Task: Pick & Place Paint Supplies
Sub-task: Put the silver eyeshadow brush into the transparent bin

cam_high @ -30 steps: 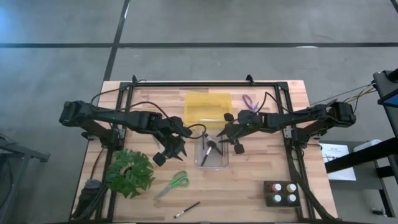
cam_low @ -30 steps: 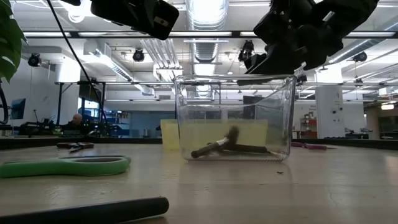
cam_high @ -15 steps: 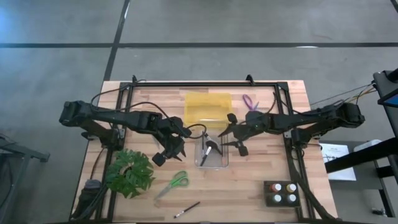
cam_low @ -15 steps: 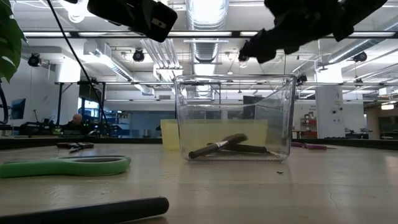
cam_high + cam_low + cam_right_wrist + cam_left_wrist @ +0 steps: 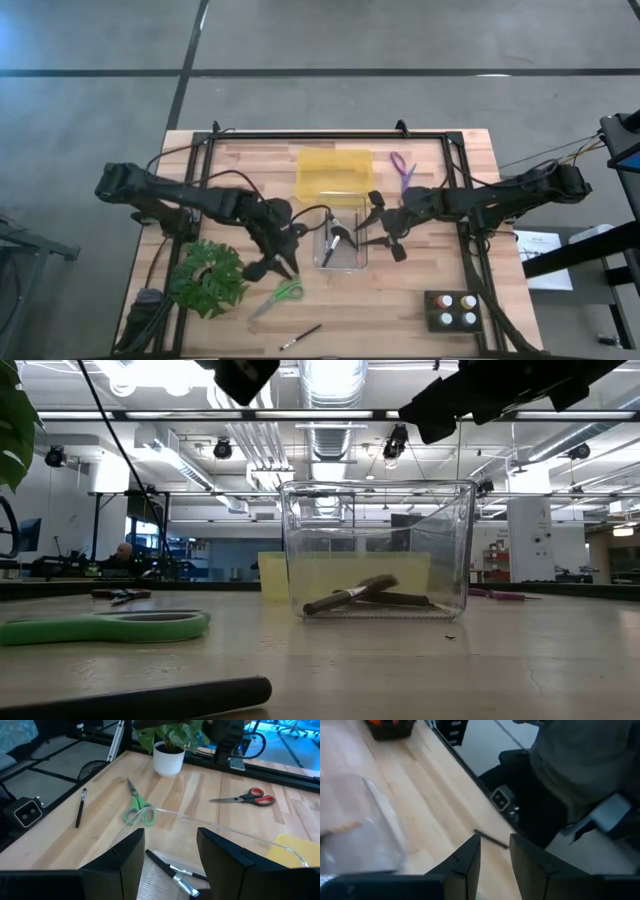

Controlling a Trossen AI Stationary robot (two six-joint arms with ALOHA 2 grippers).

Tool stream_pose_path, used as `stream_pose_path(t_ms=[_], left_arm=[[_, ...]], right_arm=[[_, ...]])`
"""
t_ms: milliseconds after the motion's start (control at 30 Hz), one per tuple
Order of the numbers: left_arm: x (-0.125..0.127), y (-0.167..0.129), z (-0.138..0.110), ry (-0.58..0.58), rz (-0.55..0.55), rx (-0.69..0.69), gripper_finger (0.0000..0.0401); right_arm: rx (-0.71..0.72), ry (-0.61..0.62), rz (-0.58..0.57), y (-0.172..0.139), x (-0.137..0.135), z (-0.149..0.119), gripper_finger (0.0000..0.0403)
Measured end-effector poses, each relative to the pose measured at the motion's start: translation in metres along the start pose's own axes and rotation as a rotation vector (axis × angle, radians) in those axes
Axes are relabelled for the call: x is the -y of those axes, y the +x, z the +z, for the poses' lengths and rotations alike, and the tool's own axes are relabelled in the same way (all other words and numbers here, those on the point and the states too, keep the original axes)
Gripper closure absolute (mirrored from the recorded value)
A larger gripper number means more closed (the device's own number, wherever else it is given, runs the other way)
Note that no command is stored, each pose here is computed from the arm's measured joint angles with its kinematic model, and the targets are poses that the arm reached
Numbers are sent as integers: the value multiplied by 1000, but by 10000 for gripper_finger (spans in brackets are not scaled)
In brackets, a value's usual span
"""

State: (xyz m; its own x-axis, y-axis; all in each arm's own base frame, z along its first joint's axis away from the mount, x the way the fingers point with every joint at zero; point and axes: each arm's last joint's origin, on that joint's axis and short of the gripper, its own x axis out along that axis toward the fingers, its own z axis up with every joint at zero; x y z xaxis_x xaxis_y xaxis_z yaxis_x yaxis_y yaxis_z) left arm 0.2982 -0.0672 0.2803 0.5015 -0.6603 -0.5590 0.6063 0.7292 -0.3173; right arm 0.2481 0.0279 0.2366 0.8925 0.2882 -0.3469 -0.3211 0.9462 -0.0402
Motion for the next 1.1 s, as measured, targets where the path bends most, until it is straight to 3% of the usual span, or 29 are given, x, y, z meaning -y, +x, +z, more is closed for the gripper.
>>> stream_pose_path(t_ms=[267, 500, 833, 1100], left_arm=[[31, 16, 9, -260, -77, 7, 286], [60, 28, 29, -446, -47, 38, 286], [92, 92, 47, -676, -91, -152, 286], [130, 138, 20, -843, 77, -224, 286]], right_arm=[[-3, -4, 11, 0, -3, 0, 223], [-2, -28, 35, 1, -9, 1, 223], [-22, -26, 41, 2, -10, -1, 222], [-35, 3, 42, 2, -11, -5, 222]])
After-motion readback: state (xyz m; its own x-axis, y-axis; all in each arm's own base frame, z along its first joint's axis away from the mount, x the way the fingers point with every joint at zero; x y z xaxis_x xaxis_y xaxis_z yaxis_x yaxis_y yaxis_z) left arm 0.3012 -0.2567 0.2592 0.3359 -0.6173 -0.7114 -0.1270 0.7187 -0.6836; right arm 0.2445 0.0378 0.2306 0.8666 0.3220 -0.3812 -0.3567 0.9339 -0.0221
